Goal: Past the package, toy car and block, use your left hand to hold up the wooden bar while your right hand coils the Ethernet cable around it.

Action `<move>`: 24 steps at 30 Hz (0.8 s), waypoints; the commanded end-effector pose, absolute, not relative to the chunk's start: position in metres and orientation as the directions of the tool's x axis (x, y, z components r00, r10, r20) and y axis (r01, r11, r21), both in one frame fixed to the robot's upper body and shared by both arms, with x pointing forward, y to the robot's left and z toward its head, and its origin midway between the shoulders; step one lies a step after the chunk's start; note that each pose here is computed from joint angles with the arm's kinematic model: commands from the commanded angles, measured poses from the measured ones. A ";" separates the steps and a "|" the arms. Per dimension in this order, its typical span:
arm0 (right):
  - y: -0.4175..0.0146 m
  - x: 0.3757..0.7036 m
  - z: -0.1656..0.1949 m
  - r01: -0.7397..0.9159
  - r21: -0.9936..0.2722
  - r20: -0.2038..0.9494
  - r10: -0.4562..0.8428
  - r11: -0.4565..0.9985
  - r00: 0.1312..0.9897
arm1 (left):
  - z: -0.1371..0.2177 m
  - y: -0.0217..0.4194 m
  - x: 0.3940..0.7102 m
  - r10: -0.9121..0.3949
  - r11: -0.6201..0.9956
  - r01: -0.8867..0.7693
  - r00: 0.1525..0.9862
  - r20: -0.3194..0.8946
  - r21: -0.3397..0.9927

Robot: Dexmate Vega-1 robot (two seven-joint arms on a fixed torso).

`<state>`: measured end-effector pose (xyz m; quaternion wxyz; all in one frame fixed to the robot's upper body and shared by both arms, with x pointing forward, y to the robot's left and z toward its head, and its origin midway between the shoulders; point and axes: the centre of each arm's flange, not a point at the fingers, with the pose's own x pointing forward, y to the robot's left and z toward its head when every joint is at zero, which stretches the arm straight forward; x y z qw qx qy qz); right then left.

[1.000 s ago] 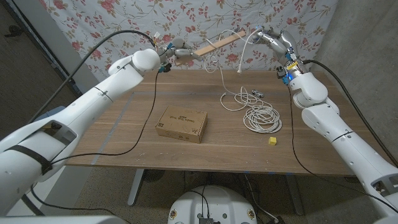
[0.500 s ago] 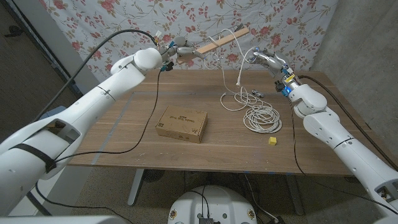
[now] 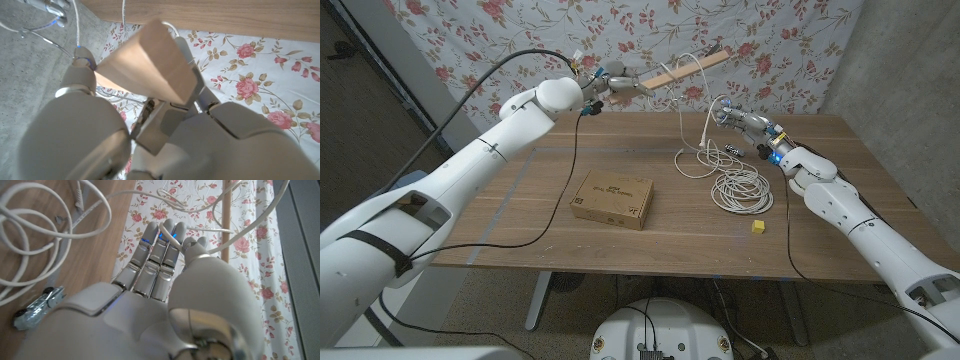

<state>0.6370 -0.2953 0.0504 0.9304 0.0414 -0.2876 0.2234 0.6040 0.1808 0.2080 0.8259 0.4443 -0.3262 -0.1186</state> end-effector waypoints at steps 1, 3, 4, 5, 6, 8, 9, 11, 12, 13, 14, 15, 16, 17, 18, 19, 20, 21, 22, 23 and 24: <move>-0.304 0.682 0.020 -0.442 0.062 0.425 0.377 0.895 0.823 | 0.204 0.170 0.600 -0.560 0.546 0.006 0.746 0.359 0.838; -0.304 0.689 0.018 -0.438 0.070 0.409 0.375 0.896 0.832 | 0.204 0.169 0.600 -0.565 0.541 0.012 0.746 0.353 0.841; -0.305 0.692 0.017 -0.433 0.074 0.403 0.370 0.898 0.837 | 0.203 0.169 0.599 -0.566 0.541 0.013 0.746 0.352 0.841; -0.305 0.695 0.017 -0.429 0.079 0.399 0.366 0.900 0.841 | 0.203 0.169 0.599 -0.566 0.541 0.015 0.746 0.351 0.841; -0.305 0.698 0.016 -0.429 0.082 0.393 0.366 0.900 0.843 | 0.203 0.169 0.598 -0.568 0.540 0.019 0.746 0.348 0.841; -0.305 0.704 0.017 -0.421 0.087 0.384 0.359 0.903 0.850 | 0.202 0.170 0.597 -0.567 0.543 0.022 0.747 0.347 0.839; -0.306 0.707 0.017 -0.415 0.088 0.379 0.355 0.905 0.855 | 0.202 0.171 0.596 -0.569 0.543 0.025 0.747 0.345 0.839; -0.306 0.713 0.017 -0.407 0.089 0.368 0.350 0.909 0.862 | 0.201 0.172 0.595 -0.570 0.545 0.031 0.747 0.343 0.838; -0.306 0.716 0.017 -0.404 0.090 0.363 0.348 0.910 0.865 | 0.201 0.172 0.594 -0.571 0.543 0.033 0.747 0.340 0.839; -0.306 0.719 0.017 -0.398 0.088 0.357 0.344 0.913 0.869 | 0.200 0.173 0.594 -0.571 0.543 0.034 0.748 0.339 0.839; -0.306 0.722 0.017 -0.393 0.085 0.350 0.342 0.916 0.872 | 0.200 0.173 0.593 -0.573 0.542 0.039 0.748 0.335 0.840; -0.306 0.726 0.018 -0.389 0.084 0.344 0.340 0.917 0.875 | 0.200 0.174 0.593 -0.575 0.540 0.043 0.748 0.331 0.841; -0.306 0.729 0.018 -0.384 0.082 0.338 0.337 0.920 0.879 | 0.200 0.174 0.592 -0.575 0.539 0.043 0.749 0.330 0.841; -0.306 0.732 0.019 -0.381 0.082 0.333 0.335 0.921 0.882 | 0.199 0.174 0.592 -0.575 0.538 0.044 0.750 0.328 0.842; -0.306 0.735 0.019 -0.377 0.082 0.330 0.332 0.922 0.884 | 0.199 0.175 0.591 -0.576 0.535 0.047 0.750 0.324 0.844; -0.306 0.737 0.020 -0.371 0.083 0.327 0.326 0.925 0.887 | 0.199 0.175 0.590 -0.577 0.534 0.048 0.751 0.322 0.844; -0.307 0.739 0.021 -0.367 0.080 0.327 0.323 0.927 0.888 | 0.198 0.176 0.590 -0.576 0.533 0.049 0.752 0.320 0.845; -0.307 0.740 0.022 -0.363 0.077 0.328 0.320 0.929 0.889 | 0.198 0.177 0.589 -0.577 0.530 0.052 0.753 0.315 0.847; -0.308 0.742 0.023 -0.359 0.078 0.329 0.316 0.930 0.890 | 0.198 0.177 0.588 -0.575 0.530 0.050 0.755 0.316 0.846; -0.309 0.742 0.025 -0.355 0.078 0.330 0.312 0.931 0.891 | 0.197 0.178 0.588 -0.575 0.528 0.052 0.756 0.312 0.847; -0.310 0.743 0.027 -0.352 0.076 0.332 0.309 0.933 0.891 | 0.197 0.179 0.588 -0.576 0.526 0.056 0.758 0.307 0.849</move>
